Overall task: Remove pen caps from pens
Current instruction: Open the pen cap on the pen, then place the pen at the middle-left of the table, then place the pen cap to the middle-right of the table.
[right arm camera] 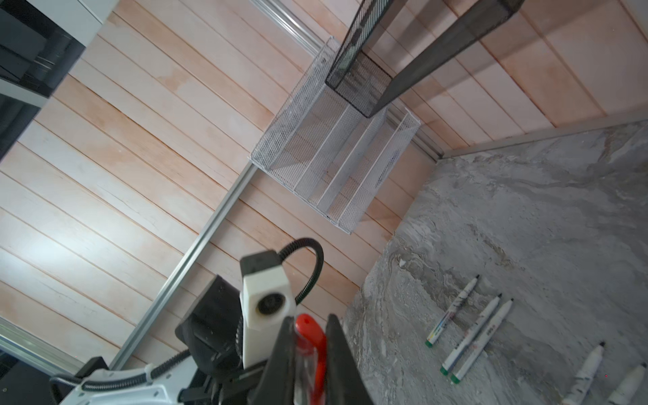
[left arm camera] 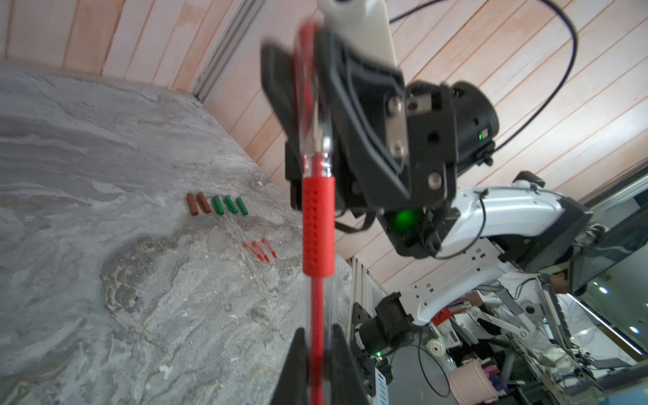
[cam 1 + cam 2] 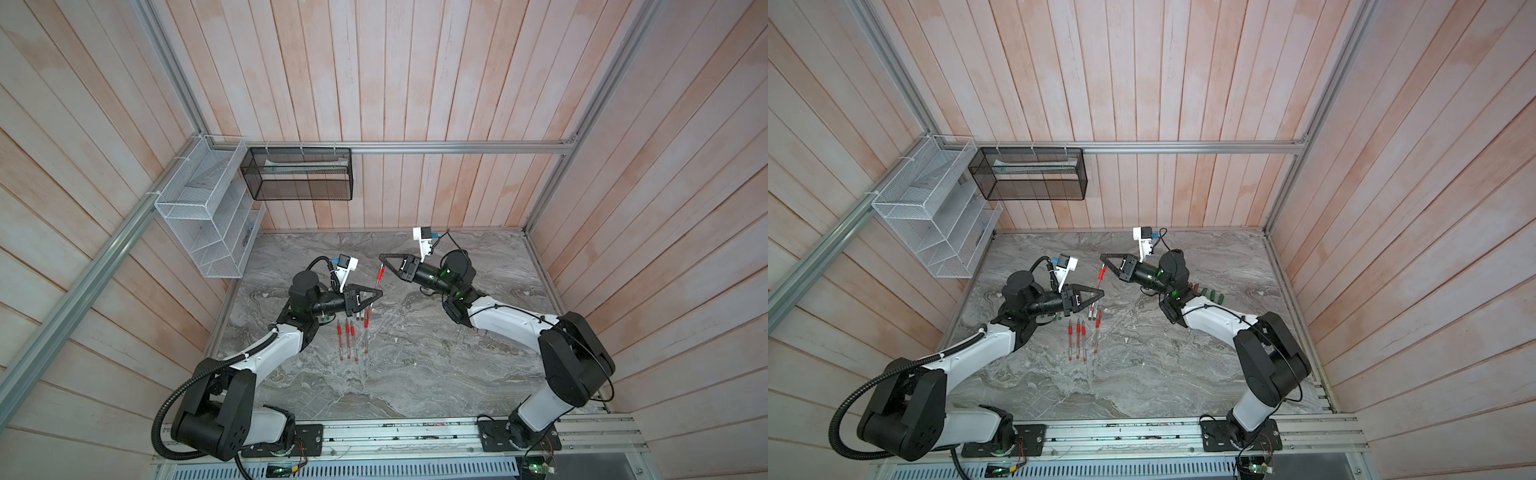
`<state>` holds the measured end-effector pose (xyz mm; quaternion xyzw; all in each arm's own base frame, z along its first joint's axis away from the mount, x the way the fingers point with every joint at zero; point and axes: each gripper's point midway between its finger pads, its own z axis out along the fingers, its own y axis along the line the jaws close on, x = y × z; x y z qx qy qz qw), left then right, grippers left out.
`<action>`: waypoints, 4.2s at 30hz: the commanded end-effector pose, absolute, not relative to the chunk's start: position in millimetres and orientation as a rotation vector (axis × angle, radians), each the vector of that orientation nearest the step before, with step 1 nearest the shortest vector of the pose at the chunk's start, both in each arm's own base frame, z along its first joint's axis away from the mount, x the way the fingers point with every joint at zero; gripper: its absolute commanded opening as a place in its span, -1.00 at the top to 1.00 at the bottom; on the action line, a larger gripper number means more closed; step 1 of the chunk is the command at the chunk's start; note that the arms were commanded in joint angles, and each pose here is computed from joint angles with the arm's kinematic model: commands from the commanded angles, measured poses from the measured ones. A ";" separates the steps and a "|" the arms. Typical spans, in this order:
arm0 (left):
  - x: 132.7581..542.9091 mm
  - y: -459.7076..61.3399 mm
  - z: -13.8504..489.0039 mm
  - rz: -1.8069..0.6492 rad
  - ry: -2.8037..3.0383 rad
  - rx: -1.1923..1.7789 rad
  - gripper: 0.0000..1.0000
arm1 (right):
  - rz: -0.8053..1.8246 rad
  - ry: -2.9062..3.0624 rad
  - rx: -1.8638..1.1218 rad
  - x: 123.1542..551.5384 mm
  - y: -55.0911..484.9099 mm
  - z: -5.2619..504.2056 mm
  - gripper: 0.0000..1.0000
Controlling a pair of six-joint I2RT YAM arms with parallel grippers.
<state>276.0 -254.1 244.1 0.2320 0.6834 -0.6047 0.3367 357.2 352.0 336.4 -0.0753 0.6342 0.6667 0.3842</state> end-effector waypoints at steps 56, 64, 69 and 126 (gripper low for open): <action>252.7 -109.2 30.8 -0.837 2.636 -0.497 1.00 | 0.589 2.495 0.376 323.7 113.9 84.3 1.00; 250.2 -105.7 23.0 -0.805 2.661 -0.536 0.83 | 0.515 2.577 0.397 315.8 102.2 55.5 1.00; 250.4 -105.3 24.3 -0.798 2.662 -0.526 0.73 | 0.491 2.599 0.394 316.1 98.8 48.2 1.00; 318.1 -27.8 204.0 -0.480 1.899 -0.134 -1.00 | 0.191 2.760 0.256 342.6 83.9 33.2 0.57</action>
